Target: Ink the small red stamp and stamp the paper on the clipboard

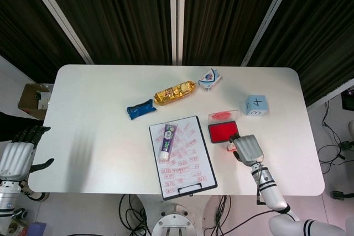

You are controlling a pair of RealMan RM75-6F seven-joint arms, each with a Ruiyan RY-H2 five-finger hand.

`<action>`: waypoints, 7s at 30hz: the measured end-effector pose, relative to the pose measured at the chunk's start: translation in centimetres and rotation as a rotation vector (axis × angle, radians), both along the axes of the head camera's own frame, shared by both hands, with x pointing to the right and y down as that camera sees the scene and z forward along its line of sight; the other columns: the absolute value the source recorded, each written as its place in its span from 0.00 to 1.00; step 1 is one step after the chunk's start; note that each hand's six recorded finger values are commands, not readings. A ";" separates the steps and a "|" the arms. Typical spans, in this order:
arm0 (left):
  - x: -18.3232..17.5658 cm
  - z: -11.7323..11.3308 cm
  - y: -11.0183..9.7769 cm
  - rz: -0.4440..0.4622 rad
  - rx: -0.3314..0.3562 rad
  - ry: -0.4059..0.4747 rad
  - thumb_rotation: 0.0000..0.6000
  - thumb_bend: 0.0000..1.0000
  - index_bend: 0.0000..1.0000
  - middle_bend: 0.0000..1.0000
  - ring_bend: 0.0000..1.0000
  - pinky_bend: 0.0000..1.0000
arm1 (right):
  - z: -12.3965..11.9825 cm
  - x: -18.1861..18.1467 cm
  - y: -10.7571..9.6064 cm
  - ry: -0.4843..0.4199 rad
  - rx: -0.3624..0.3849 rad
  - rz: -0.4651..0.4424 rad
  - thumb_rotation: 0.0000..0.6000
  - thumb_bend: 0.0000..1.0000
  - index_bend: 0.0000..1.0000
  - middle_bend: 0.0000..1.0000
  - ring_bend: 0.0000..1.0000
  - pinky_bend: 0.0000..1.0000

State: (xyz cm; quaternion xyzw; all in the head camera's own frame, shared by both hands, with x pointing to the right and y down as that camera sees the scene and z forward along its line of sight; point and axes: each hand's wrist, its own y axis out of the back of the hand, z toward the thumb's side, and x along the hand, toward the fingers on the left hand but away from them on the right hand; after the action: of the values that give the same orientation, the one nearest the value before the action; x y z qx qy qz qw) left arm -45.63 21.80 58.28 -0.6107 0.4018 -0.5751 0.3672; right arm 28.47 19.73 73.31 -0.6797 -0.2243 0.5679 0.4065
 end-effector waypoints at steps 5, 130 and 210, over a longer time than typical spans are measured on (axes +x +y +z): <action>0.1 0.1 0.0 0.000 -0.001 0.000 1.00 0.00 0.21 0.21 0.17 0.24 | 0.1 0.1 -0.1 -0.006 0.006 -0.003 1.00 0.23 0.44 0.40 0.70 0.90; -0.4 -0.2 0.1 -0.008 -0.001 0.001 1.00 0.00 0.21 0.22 0.17 0.25 | -2.6 -9.6 -4.9 -0.160 0.084 -0.115 1.00 0.54 1.00 0.90 0.87 0.94; -2.0 -0.1 0.0 -0.035 -0.005 -0.012 1.00 0.00 0.21 0.21 0.17 0.25 | 5.2 -13.5 -6.7 -0.176 -0.015 -0.432 1.00 0.49 1.00 0.91 0.87 0.94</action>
State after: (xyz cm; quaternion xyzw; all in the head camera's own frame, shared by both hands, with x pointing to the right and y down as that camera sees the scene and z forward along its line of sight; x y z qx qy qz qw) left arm -47.62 21.77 58.23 -0.6010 0.4087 -0.5862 0.3579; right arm 14.97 12.98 78.51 -0.7618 -0.1041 0.4079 0.4924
